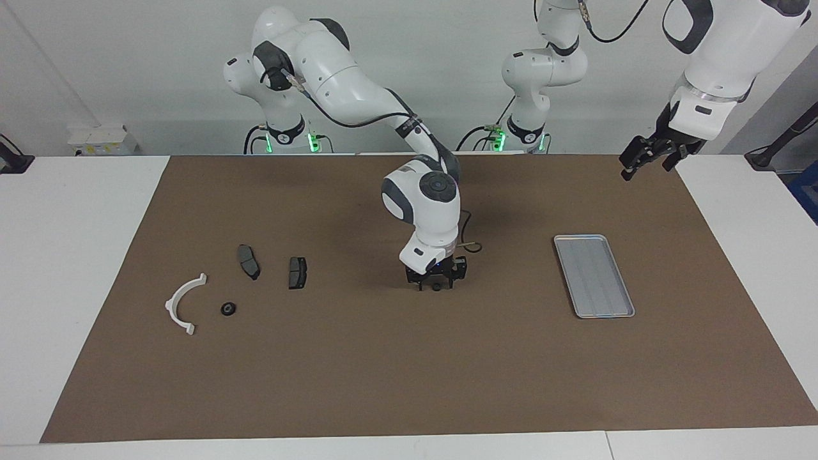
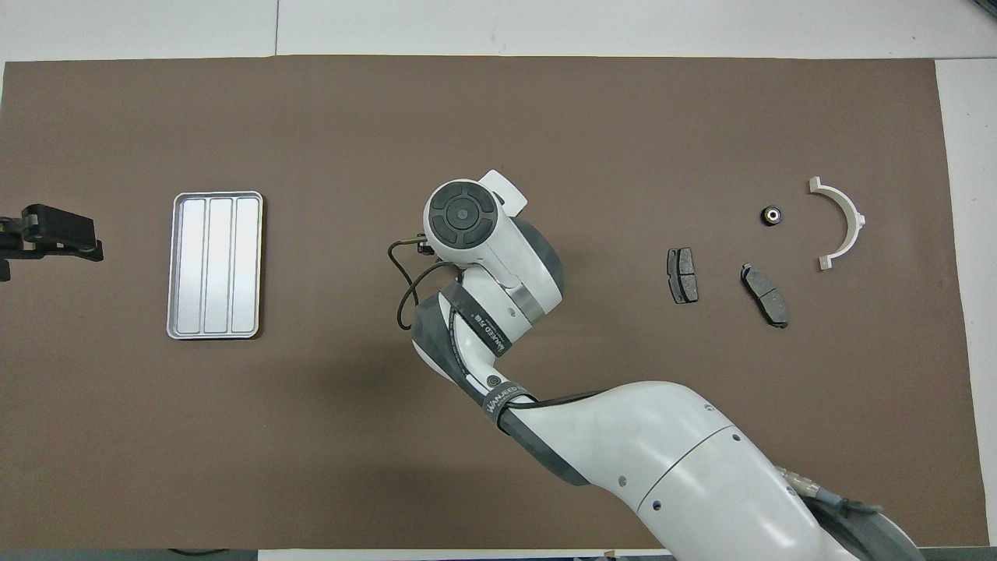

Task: Place bearing gear from tray to pile
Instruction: 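Carry the second bearing toward the brake pads with the right gripper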

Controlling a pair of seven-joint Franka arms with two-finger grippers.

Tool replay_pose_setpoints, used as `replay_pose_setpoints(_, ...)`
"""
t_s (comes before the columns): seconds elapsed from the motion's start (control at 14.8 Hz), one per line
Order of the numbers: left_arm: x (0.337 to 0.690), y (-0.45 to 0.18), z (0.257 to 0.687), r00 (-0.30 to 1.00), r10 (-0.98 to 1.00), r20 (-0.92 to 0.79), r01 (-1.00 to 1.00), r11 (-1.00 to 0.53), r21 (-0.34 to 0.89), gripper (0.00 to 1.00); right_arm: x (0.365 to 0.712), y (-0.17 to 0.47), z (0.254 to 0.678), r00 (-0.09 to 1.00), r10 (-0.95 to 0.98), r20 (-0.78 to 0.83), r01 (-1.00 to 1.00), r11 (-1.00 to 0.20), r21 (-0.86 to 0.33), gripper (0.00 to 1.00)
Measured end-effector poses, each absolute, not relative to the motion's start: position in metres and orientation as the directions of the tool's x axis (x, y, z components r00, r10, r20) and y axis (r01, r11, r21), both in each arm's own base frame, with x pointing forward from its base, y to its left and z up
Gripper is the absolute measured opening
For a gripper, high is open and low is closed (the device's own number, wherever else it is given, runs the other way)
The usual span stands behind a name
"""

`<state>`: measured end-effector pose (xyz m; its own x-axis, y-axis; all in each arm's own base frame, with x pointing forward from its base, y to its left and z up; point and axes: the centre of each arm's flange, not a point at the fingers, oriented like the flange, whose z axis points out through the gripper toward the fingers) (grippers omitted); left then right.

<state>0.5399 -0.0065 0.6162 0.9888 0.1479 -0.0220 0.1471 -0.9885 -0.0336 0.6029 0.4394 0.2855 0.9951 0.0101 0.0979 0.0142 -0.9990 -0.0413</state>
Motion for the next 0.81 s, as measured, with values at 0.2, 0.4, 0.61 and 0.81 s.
replay_pose_setpoints(0.2,0.54,-0.007,0.616,0.989,0.148,-0.023,0.147,-0.989,-0.034,1.0,0.604,0.439,0.289,0.994,0.02,0.11,0.023,-0.999,-0.03,0.32)
replay_pose_setpoints(0.4,0.54,-0.007,0.616,0.989,0.148,-0.024,0.147,-0.989,-0.034,1.0,0.603,0.438,0.291,0.996,0.021,0.086,0.021,-1.0,-0.006,0.24)
replay_pose_setpoints(0.61,0.54,-0.007,0.615,0.989,0.148,-0.025,0.147,-0.989,-0.034,1.0,0.632,0.401,0.334,0.997,0.024,0.068,0.022,-0.999,0.026,0.24)
replay_pose_setpoints(0.81,0.54,-0.007,0.615,0.989,0.148,-0.025,0.147,-0.989,-0.034,1.0,0.673,0.32,0.409,0.994,0.048,0.095,0.045,-0.999,0.028,0.24)
